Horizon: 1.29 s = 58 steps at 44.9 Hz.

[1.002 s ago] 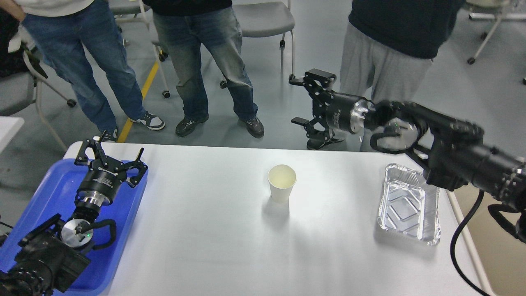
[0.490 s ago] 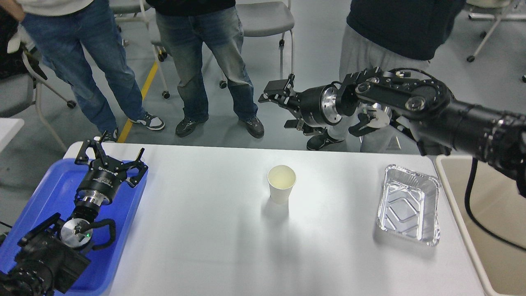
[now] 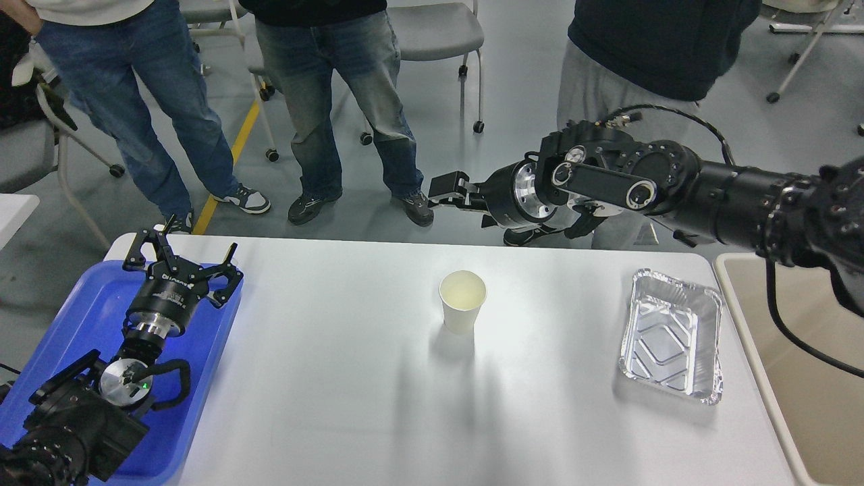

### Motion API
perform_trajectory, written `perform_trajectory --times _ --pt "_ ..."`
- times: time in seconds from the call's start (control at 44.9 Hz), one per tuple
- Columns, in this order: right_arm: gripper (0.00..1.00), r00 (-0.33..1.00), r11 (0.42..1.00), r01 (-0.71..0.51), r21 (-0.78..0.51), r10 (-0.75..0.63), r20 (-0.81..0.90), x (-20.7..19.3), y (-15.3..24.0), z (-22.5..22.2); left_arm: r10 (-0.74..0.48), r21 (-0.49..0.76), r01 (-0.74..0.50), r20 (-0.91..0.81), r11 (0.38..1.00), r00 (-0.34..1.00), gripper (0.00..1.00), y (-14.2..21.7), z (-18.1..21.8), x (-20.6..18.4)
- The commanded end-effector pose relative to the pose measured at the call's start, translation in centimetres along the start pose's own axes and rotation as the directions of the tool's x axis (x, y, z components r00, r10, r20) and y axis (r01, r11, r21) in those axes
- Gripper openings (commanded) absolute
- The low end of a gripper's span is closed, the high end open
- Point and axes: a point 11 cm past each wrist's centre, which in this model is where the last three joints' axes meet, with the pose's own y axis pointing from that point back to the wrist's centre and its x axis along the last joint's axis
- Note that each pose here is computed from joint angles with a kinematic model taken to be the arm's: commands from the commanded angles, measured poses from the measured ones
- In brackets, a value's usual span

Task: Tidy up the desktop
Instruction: 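Lower the open right gripper toward the white paper cup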

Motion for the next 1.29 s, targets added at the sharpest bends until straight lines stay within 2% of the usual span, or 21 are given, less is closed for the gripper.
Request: perform_trajectory --times 0.0,0.267,0.801,1.269 --pt "1.0 0.999 0.994 -0.01 -0.104 0.006 -0.035 -0.9 -1.1 4.0 0.0 0.0 0.0 0.0 1.0 1.0 1.0 0.0 0.0 0.0" --pt "1.0 0.999 0.992 0.044 -0.121 -0.041 0.024 -4.2 -2.5 6.0 0.0 0.0 0.0 0.0 1.0 1.0 1.0 0.0 0.0 0.0" --pt "1.0 0.981 0.999 0.034 0.016 -0.037 0.19 -5.4 -3.4 3.2 0.0 0.0 0.0 0.0 1.0 1.0 1.0 0.0 0.0 0.0" --pt "1.0 0.968 0.995 0.099 0.02 -0.101 0.231 -9.7 -4.7 4.5 0.0 0.0 0.0 0.0 1.0 1.0 1.0 0.0 0.0 0.0"
